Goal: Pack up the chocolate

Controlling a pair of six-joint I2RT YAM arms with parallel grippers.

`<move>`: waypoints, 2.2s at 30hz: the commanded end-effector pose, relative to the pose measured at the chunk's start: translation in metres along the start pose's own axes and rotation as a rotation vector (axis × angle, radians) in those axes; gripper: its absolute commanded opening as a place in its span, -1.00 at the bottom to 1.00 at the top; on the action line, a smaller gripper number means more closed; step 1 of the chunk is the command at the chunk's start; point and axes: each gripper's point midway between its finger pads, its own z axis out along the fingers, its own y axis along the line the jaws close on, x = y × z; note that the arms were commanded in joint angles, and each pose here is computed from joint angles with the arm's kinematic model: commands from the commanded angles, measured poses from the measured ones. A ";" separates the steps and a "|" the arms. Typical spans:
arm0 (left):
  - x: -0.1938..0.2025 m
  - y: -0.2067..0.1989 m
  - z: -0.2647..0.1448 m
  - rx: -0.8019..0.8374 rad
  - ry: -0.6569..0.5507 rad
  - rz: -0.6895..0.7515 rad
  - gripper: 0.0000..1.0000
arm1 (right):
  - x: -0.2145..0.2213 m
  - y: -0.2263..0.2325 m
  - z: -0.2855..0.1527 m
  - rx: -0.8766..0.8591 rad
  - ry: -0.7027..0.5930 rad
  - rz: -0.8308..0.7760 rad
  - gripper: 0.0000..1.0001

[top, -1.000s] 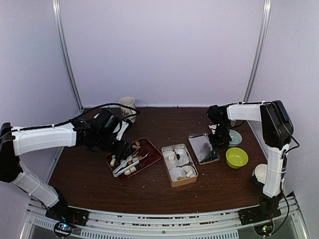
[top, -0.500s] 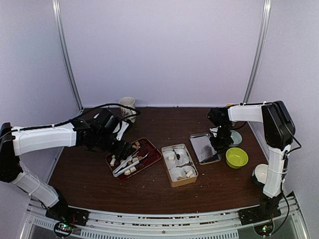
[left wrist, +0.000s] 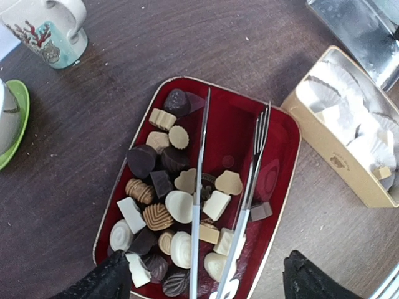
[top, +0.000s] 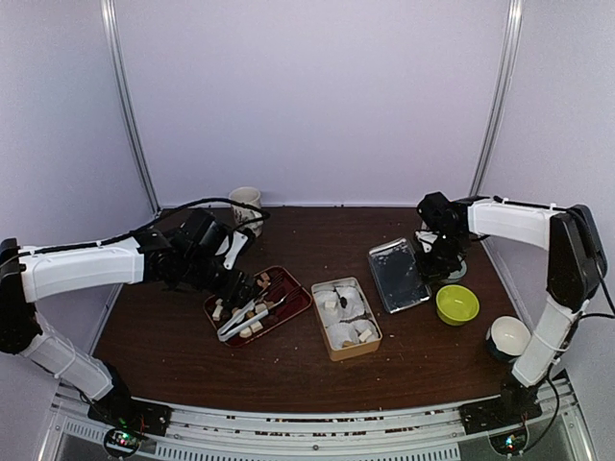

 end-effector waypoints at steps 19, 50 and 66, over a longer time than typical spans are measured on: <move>-0.109 -0.079 -0.062 0.511 -0.405 -0.173 0.79 | -0.027 0.082 -0.126 -0.283 -0.453 -0.154 -1.00; -0.129 -0.115 -0.047 0.756 -0.400 -0.235 -0.13 | 0.004 0.197 -0.142 -0.527 -0.561 -0.397 -1.00; -0.130 -0.110 -0.035 0.737 -0.376 -0.324 -0.87 | 0.005 0.202 -0.136 -0.465 -0.595 -0.439 -0.49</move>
